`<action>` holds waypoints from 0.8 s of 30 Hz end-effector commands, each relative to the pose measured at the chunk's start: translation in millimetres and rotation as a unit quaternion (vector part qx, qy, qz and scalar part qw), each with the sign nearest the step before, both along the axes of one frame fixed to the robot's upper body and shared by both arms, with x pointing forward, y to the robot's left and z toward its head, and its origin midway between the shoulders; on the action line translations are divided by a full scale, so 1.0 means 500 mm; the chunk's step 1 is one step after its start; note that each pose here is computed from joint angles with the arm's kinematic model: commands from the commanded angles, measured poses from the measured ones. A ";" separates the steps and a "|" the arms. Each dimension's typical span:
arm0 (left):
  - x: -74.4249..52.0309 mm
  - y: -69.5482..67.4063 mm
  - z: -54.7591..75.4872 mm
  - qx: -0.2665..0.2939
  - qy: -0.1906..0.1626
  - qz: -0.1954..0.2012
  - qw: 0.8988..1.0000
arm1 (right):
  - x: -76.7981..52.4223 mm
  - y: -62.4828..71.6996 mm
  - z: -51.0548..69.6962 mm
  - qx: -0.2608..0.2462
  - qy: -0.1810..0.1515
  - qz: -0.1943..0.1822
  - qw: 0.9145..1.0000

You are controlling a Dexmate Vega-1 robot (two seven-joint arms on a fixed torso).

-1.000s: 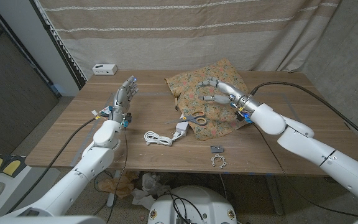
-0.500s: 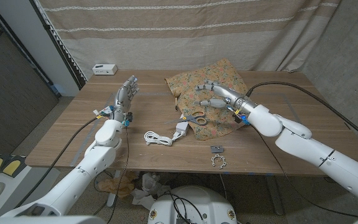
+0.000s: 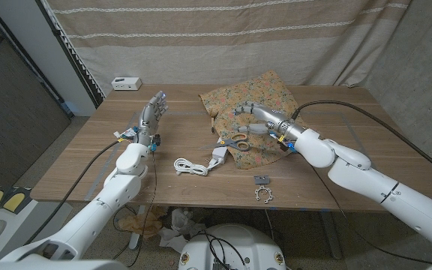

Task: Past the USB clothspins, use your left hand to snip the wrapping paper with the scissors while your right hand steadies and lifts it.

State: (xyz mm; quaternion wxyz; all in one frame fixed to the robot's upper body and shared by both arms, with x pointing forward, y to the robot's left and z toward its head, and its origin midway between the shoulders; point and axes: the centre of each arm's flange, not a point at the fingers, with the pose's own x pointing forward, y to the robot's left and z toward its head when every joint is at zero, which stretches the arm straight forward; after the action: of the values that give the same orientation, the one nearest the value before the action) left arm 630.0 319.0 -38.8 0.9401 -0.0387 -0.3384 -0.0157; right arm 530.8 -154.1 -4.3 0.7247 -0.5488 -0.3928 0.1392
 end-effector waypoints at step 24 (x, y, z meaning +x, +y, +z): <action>-0.011 0.001 -0.013 0.008 0.005 0.010 1.000 | -0.008 0.046 -0.051 -0.066 -0.021 -0.055 0.996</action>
State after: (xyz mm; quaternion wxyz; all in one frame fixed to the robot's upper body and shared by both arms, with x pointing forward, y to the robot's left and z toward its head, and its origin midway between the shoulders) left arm 627.3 316.7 -40.8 0.9412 -0.0270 -0.3366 -0.0088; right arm 526.7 -139.0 -21.8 0.6896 -0.6056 -0.3838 0.1019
